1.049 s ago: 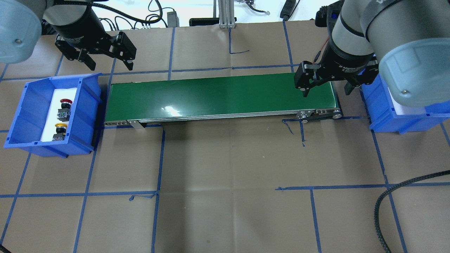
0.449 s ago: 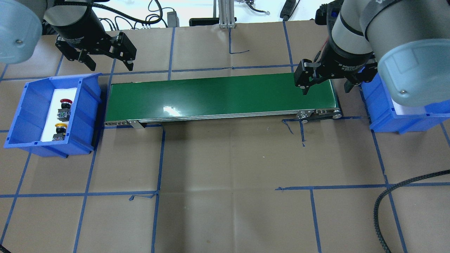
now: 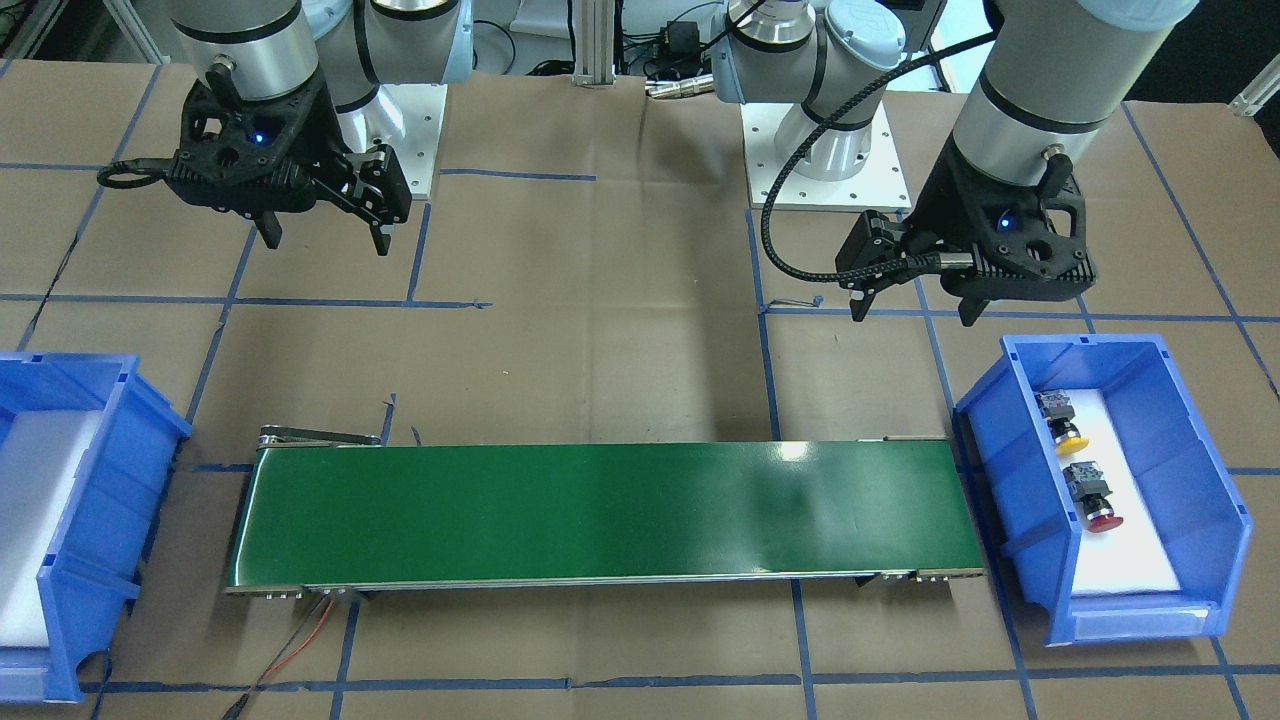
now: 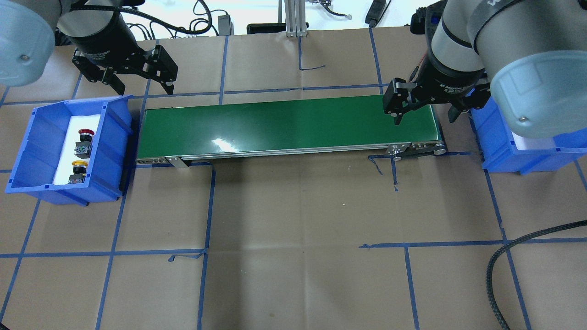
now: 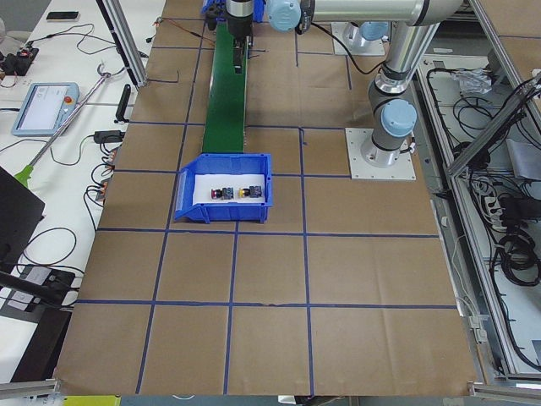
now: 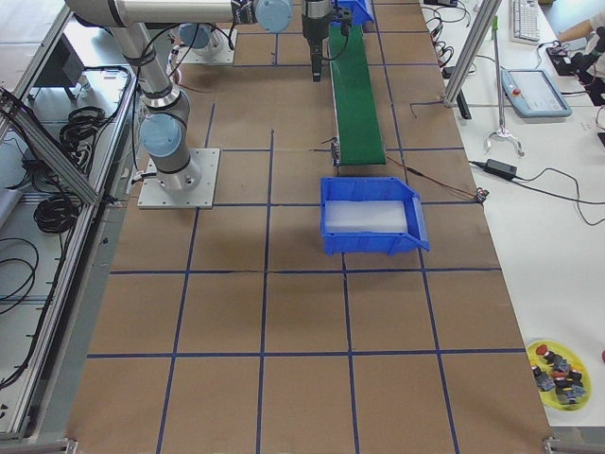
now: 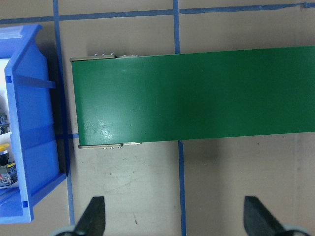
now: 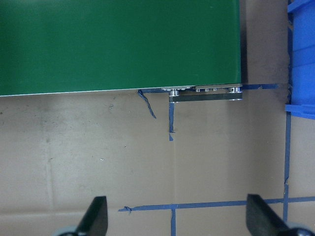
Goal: Transport two buttons from left to right
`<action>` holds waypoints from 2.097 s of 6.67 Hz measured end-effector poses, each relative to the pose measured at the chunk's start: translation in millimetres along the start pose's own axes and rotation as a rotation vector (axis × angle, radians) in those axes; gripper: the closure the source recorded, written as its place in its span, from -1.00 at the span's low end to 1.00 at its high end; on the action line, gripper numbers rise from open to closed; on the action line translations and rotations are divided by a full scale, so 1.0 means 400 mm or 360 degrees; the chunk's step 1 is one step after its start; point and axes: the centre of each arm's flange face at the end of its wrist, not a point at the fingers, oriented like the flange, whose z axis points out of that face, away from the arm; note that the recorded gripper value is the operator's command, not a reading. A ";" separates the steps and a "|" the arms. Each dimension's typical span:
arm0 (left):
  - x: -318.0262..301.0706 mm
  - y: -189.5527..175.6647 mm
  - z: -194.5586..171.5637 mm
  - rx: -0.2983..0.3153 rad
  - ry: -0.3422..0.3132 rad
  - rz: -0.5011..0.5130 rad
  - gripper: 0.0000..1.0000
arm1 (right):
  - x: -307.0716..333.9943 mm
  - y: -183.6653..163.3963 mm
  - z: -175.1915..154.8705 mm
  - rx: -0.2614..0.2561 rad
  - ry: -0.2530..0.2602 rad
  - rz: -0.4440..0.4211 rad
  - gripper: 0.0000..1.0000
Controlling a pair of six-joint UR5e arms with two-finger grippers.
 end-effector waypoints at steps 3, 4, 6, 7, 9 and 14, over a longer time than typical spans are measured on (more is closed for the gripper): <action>-0.155 -0.006 0.000 -0.0018 0.0000 -0.0101 -1.00 | 0.000 0.000 -0.006 0.0014 -0.0006 -0.0026 -1.00; -0.255 -0.002 -0.001 -0.0027 -0.0003 -0.0123 -1.00 | -0.001 -0.001 -0.003 0.0008 -0.0007 -0.0030 -0.99; -0.484 0.029 0.020 -0.0061 -0.0003 -0.0139 -1.00 | -0.002 -0.004 0.004 -0.0005 -0.0008 -0.0032 -0.25; -0.605 0.053 0.038 -0.0082 0.0005 -0.0161 -1.00 | -0.002 -0.003 0.007 -0.0017 -0.0005 -0.0033 -0.99; -0.793 0.102 0.076 -0.0109 0.0024 -0.0145 -1.00 | -0.002 -0.005 0.008 -0.0012 -0.0004 -0.0029 -1.00; -0.828 0.082 0.131 -0.0127 0.0055 -0.0041 -1.00 | -0.002 -0.005 0.005 0.0000 -0.0007 -0.0030 -1.00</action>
